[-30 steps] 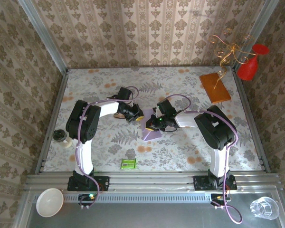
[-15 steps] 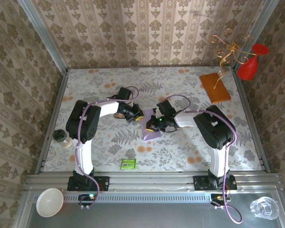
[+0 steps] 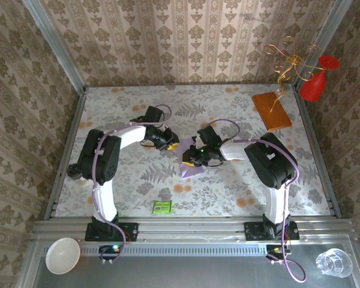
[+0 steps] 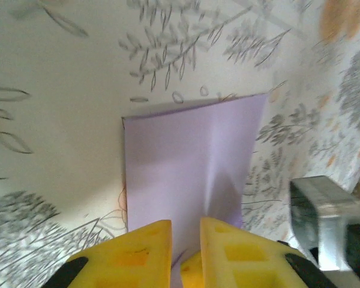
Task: Fold a paper plane with a square sheet of paper (pick it up from the middle)
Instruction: Fold the triangle a second time at the center of the table.
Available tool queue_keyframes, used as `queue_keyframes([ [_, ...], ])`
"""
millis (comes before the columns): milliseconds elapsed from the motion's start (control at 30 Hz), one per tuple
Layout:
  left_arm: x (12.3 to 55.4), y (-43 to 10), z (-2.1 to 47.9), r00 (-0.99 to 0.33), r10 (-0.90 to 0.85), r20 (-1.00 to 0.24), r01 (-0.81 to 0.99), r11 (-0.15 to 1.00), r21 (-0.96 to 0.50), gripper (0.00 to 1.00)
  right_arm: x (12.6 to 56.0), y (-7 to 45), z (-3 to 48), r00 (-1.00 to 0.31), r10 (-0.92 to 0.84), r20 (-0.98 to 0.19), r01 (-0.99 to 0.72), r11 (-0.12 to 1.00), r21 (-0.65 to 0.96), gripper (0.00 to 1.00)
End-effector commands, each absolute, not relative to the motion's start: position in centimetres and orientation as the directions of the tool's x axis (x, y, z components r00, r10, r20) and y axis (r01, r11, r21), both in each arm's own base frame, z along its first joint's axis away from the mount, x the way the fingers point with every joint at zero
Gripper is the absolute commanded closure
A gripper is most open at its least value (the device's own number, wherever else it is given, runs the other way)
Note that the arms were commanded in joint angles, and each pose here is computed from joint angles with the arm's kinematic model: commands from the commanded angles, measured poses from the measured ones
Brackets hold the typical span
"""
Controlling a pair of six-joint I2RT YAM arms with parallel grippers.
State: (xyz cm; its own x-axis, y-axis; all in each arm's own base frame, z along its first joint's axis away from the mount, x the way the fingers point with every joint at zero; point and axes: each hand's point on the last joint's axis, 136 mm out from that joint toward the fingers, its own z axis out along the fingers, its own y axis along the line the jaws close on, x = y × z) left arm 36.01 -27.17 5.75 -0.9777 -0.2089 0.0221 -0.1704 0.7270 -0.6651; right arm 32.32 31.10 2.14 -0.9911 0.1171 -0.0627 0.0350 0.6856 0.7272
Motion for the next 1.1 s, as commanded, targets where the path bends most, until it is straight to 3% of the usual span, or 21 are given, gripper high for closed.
queue_keyframes([
  [0,36.2,-24.7,7.4,-0.966,-0.259,-0.020,-0.184,0.738,-0.650,0.78,31.5,30.6,0.6,-0.993,0.112,-0.025,0.064,0.720,0.691,0.71],
  [200,36.0,-22.7,7.8,-0.945,-0.325,-0.039,-0.223,0.726,-0.650,0.75,31.6,30.7,0.6,-0.993,0.112,-0.022,0.065,0.715,0.696,0.60],
  [367,35.1,-23.1,8.4,-0.947,-0.315,-0.054,-0.201,0.719,-0.665,0.75,31.4,30.4,0.3,-0.993,0.116,-0.015,0.074,0.720,0.690,0.59],
  [633,31.3,-27.0,7.6,-0.981,-0.190,-0.045,-0.114,0.746,-0.656,0.91,30.8,29.3,-0.9,-0.993,0.114,-0.003,0.086,0.763,0.641,0.83],
  [900,29.0,-29.6,5.9,-0.996,-0.090,0.004,-0.071,0.759,-0.648,1.00,30.5,28.8,-1.5,-0.994,0.113,0.014,0.098,0.786,0.610,0.94],
  [1067,28.3,-29.8,4.8,-0.997,-0.066,0.026,-0.068,0.781,-0.621,1.00,30.6,28.8,-1.6,-0.993,0.118,0.018,0.105,0.791,0.603,0.98],
])
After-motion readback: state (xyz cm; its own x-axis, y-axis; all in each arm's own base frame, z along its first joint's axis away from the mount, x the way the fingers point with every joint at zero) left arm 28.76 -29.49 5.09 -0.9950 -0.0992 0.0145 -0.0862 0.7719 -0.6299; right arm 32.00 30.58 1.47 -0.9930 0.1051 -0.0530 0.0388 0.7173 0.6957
